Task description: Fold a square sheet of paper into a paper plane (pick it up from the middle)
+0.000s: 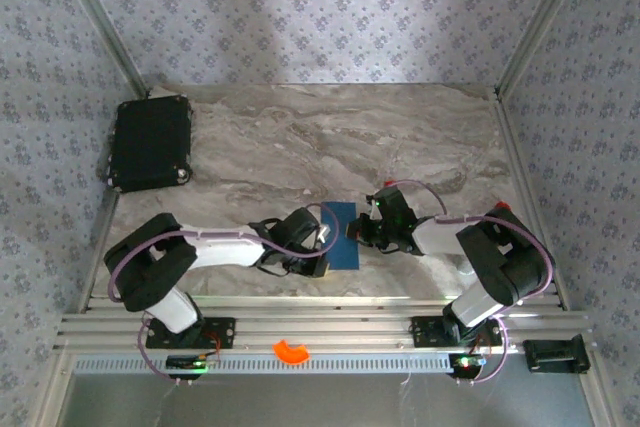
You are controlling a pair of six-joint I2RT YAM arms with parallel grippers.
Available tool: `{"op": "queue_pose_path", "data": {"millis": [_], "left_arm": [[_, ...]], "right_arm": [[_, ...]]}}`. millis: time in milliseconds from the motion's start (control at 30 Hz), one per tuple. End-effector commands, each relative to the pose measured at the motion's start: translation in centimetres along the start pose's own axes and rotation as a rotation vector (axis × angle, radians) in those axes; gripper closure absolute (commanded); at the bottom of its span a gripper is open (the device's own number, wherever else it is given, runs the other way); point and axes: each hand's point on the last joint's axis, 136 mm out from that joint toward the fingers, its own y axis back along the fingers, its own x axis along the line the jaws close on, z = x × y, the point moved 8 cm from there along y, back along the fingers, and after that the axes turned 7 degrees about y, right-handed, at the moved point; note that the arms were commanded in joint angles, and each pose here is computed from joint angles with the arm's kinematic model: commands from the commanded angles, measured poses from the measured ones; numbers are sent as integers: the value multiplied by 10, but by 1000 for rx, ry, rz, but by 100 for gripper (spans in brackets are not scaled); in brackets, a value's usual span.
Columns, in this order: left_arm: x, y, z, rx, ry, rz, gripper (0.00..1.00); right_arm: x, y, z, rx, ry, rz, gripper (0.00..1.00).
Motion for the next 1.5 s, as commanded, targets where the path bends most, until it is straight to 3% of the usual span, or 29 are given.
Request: {"op": "queue_pose_path", "data": {"millis": [0, 300, 700, 867, 1000, 1200, 1467], "left_arm": [[26, 5, -25, 92, 1, 197, 94], [7, 60, -16, -130, -10, 102, 93], [62, 98, 3, -340, 362, -117, 89], [67, 110, 28, -359, 443, -233, 87], [59, 116, 59, -355, 433, -313, 85], [55, 100, 103, -313, 437, -327, 86], [61, 72, 132, -274, 467, -334, 88]], "right_arm": [[-38, -3, -29, 124, -58, -211, 98], [-21, -6, -16, 124, 11, -178, 97], [29, -34, 4, 138, 108, -114, 96], [62, -29, 17, 80, 86, 4, 90], [74, 0, 18, 9, 134, -45, 81], [43, 39, 1, -67, 43, -73, 70], [16, 49, -22, -15, -85, -66, 62]]}}
